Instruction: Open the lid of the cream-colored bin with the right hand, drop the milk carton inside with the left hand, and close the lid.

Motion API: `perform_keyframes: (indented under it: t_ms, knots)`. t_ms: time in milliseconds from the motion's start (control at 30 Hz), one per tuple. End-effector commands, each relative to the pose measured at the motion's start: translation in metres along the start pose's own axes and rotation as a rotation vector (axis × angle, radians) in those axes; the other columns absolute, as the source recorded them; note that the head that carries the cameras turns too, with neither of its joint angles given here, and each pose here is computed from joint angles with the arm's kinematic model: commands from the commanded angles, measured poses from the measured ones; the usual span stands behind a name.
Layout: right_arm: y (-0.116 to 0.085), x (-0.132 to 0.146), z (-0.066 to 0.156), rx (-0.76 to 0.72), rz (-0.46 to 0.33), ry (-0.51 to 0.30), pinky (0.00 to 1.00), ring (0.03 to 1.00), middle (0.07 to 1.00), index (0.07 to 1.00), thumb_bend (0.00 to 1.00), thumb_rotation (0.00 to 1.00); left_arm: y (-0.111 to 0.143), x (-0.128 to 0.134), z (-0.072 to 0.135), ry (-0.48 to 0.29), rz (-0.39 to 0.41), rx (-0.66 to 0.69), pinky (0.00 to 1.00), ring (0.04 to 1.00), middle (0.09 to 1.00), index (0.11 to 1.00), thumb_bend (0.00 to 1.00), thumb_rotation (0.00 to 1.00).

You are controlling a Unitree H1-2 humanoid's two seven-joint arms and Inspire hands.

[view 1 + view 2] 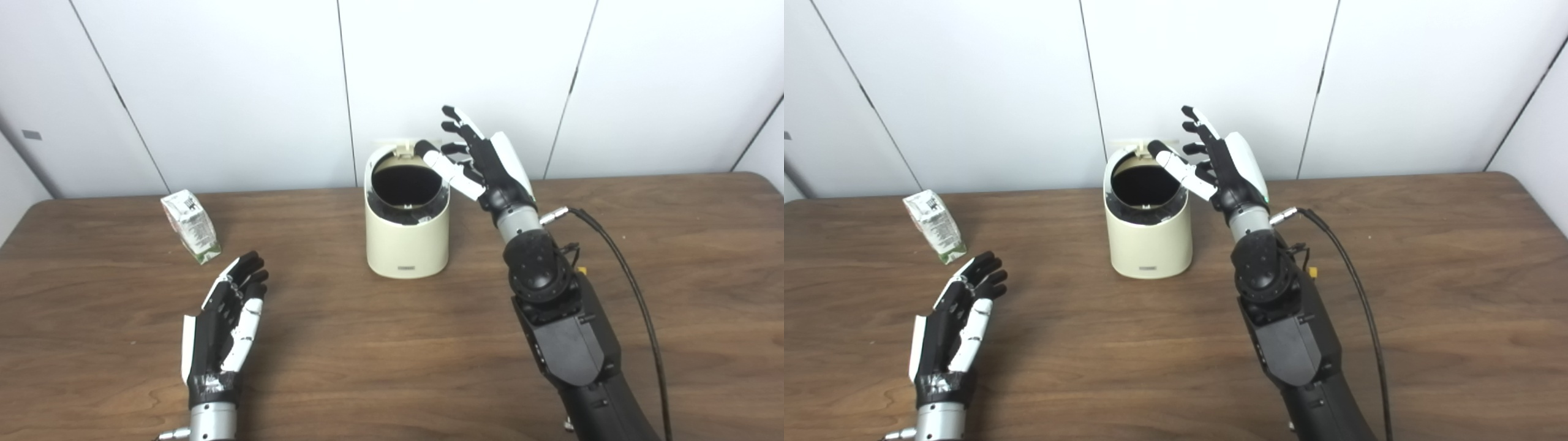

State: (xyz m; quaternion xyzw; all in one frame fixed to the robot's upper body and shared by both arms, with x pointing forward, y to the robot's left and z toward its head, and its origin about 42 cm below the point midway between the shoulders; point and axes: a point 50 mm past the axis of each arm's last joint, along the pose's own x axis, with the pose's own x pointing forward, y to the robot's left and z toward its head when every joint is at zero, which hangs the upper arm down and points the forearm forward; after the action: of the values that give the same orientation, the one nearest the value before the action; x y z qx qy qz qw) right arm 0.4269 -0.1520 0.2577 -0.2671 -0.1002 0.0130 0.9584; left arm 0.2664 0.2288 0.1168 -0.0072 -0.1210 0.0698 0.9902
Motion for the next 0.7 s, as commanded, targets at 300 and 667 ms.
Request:
perform_keyframes:
  t_ms: [300, 667]
  knots:
    - [-0.019, -0.018, 0.001, 0.087, -0.043, 0.008, 0.76, 0.819, 0.853, 0.898, 0.54, 0.98, 0.000, -0.017, -0.020, 0.080, 0.003, 0.001, 0.82, 0.811, 0.827, 0.845, 0.41, 0.57]
    - [-0.031, -0.067, -0.023, 0.327, -0.024, 0.048, 0.82, 0.901, 0.912, 0.928, 0.59, 1.00, 0.003, -0.014, -0.022, 0.075, 0.000, -0.007, 0.83, 0.817, 0.832, 0.847, 0.41, 0.55]
